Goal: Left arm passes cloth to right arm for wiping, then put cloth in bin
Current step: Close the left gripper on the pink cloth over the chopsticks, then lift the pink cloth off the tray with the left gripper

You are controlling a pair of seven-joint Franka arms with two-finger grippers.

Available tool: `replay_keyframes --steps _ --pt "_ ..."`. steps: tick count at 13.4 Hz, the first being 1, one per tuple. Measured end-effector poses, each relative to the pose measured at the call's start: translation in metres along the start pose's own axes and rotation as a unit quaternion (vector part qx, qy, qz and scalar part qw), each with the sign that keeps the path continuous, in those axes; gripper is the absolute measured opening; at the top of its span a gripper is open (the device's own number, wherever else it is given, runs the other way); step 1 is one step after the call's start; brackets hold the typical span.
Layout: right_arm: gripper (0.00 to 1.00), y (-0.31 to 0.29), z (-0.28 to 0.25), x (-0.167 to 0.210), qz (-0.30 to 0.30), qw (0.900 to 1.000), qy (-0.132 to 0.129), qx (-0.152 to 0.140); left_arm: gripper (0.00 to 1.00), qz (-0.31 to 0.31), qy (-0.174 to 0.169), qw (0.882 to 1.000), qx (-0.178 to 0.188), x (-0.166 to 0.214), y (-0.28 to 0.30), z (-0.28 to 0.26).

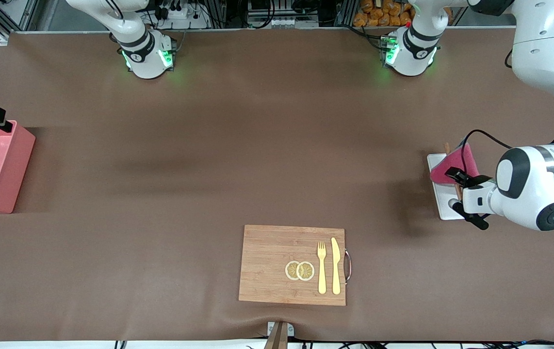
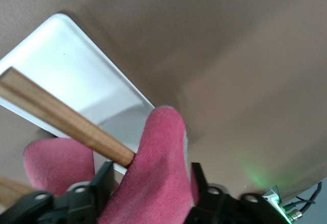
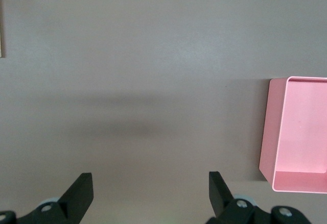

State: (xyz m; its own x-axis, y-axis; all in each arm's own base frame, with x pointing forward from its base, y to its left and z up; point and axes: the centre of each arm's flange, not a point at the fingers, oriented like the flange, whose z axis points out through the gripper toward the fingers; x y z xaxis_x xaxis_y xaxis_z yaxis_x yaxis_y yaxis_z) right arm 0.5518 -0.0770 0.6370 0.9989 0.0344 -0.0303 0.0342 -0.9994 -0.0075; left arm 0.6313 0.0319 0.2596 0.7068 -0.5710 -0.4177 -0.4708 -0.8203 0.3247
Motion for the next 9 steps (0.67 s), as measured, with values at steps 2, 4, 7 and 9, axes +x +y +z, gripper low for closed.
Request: replay_keyframes --steps 2,4,7,9 --pt "1.00 0.0002 0.0000 0.0000 0.000 1.000 0.000 0.000 0.40 -0.007 -0.014 1.000 -0.006 -0.0038 0.0003 0.0025" --pt "1.00 0.0006 0.0001 -0.0001 0.001 1.000 0.000 0.000 0.20 -0.013 -0.026 1.000 -0.001 -0.0055 0.0005 0.0036" --pt "1.00 0.0013 0.0005 0.0001 0.001 1.000 0.000 0.000 0.02 -0.030 -0.034 0.999 -0.002 -0.0063 0.0022 0.0047" --pt "1.00 0.0014 0.0010 0.0003 0.001 1.000 -0.001 0.000 0.02 -0.047 -0.038 0.998 -0.002 -0.0057 0.0046 0.0050"
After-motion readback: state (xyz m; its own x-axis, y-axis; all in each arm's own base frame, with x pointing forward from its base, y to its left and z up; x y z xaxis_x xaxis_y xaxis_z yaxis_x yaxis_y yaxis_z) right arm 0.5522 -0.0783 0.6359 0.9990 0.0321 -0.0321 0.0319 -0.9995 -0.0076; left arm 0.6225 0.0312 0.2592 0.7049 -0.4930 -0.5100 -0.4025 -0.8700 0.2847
